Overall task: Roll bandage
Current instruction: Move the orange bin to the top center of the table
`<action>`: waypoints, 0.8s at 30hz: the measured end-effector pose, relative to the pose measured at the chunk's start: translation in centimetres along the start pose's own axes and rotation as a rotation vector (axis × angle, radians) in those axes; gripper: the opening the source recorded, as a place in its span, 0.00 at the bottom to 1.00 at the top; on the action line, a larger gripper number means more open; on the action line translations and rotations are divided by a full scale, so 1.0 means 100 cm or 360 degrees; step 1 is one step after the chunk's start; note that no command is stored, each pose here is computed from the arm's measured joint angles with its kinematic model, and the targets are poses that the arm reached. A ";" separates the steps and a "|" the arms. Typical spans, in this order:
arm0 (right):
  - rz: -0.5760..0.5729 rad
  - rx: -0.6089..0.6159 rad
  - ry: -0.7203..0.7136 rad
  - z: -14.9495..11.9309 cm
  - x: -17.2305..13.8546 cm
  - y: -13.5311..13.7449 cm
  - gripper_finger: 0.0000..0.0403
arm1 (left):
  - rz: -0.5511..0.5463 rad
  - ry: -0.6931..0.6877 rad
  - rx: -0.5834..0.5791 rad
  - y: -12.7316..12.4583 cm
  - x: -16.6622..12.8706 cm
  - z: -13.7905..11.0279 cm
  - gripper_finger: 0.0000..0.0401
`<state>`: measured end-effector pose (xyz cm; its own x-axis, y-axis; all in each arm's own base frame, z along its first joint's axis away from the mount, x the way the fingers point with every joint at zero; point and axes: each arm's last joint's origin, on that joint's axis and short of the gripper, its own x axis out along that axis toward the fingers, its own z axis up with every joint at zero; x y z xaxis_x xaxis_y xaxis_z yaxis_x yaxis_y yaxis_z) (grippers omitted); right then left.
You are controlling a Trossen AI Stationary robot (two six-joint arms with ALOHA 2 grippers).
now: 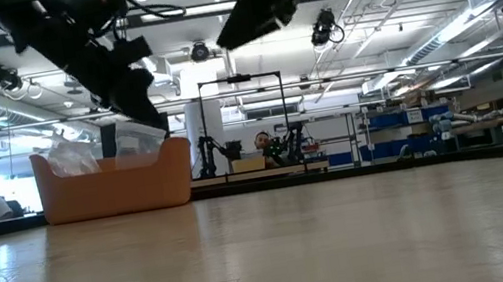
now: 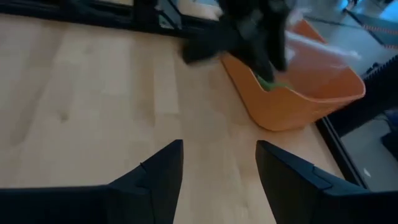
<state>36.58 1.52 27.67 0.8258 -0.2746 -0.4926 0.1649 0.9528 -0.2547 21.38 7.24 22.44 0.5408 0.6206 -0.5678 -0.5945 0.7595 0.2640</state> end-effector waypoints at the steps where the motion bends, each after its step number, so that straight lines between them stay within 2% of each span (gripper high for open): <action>1: 0.0005 -0.0007 -0.0013 0.002 -0.006 0.003 0.50 | 0.0035 0.0001 -0.0012 0.002 0.004 0.001 0.32; 4: 0.0011 -0.0043 -0.0030 0.008 -0.023 0.008 0.50 | 0.0137 0.0015 -0.0038 0.008 0.013 0.001 0.38; 7: 0.0018 -0.0055 -0.0078 0.014 -0.039 0.008 0.50 | 0.0105 0.0039 -0.0062 0.011 0.022 0.000 0.42; 10: 0.0025 -0.0070 -0.0093 0.017 -0.051 0.006 0.50 | 0.0055 0.0075 -0.0038 0.012 0.034 -0.003 0.42; 16: 0.0023 -0.0069 -0.0106 0.020 -0.065 0.000 0.50 | 0.0075 0.0049 0.0018 0.007 0.054 -0.003 0.42; 20: 0.0023 -0.0074 -0.0088 0.019 -0.070 -0.002 0.50 | 0.0074 0.0047 0.0020 0.004 0.063 -0.005 0.36; 24: -0.0003 -0.0061 -0.0078 0.019 -0.076 -0.004 0.48 | -0.0003 0.0031 0.0055 -0.001 0.066 -0.005 0.20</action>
<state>31.25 3.46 33.10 0.8510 -0.2688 -0.4512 0.1465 0.9465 -0.2875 24.72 11.20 18.26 0.5301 0.6157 -0.5830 -0.5723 0.7671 0.2898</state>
